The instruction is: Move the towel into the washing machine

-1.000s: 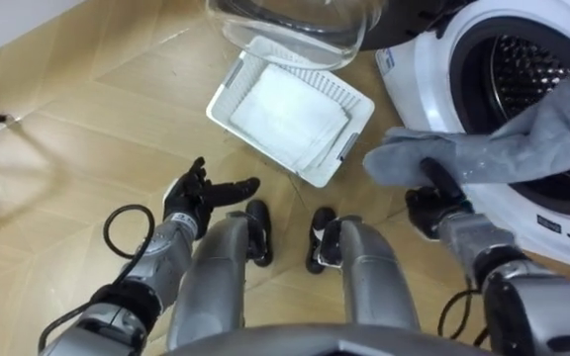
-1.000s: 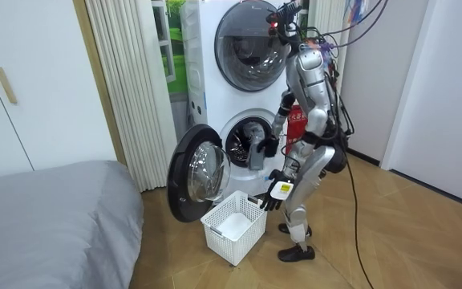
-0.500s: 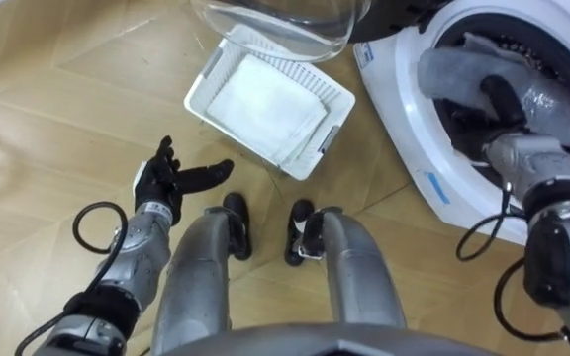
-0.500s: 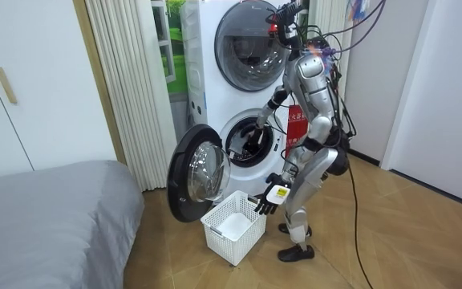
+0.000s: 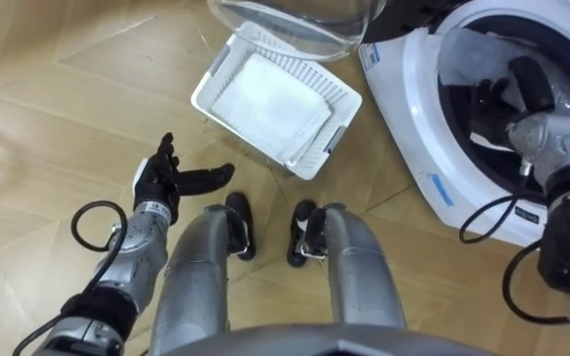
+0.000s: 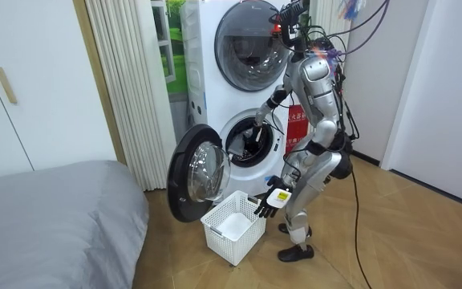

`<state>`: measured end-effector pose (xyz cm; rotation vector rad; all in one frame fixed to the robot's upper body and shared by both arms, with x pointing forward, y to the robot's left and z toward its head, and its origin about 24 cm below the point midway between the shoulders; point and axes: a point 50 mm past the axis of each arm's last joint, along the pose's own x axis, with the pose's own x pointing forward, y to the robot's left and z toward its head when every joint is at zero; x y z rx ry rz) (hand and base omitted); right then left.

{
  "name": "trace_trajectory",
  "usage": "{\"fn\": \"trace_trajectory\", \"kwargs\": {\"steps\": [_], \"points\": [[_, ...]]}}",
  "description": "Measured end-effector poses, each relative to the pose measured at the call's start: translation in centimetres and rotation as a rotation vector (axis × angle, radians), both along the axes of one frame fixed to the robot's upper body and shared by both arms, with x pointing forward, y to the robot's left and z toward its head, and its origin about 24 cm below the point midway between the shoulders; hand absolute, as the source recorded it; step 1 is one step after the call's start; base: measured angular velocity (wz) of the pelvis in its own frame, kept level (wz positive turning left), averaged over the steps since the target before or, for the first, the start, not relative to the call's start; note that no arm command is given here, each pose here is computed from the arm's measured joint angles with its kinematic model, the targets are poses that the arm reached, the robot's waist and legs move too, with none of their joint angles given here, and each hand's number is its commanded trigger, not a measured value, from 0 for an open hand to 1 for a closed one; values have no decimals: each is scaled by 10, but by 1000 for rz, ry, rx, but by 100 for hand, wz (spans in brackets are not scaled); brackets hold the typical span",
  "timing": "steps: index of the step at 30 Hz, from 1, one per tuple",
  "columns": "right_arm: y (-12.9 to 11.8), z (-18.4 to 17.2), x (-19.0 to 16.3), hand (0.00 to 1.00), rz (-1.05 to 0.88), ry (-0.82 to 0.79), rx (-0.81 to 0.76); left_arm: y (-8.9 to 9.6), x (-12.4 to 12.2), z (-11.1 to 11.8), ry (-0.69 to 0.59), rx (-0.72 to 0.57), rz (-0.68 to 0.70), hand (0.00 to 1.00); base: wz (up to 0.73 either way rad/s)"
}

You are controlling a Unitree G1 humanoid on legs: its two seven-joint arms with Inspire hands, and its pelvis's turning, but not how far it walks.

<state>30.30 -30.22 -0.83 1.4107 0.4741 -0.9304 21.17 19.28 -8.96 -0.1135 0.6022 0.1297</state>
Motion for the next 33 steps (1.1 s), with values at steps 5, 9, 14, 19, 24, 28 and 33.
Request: {"fn": "trace_trajectory", "kwargs": {"steps": [5, 9, 14, 19, 24, 28, 33], "points": [[-4, -7, -8, 0, -36, 33, 9, -1, 1, 1, -5, -2, -12, 0, 0], [-10, -12, -17, 0, -97, 85, -4, -2, 1, -1, 0, -15, -19, 0, 0], [-35, -27, -50, 0, -282, 149, -106, -7, -3, -6, 25, -21, -46, 0, -13], [-43, -45, -80, 0, -339, 236, -136, -10, -9, -13, 65, -18, -79, 0, -12], [-32, -62, -96, 0, -338, 290, -152, -7, -13, -20, 109, 9, -105, 0, 0], [-15, -82, -112, 0, -299, 356, -142, -1, -25, -31, 178, 52, -103, 0, 0], [-8, -101, -143, 0, -14, 506, -402, 13, -53, -44, 262, 124, -98, 0, 3]]}}
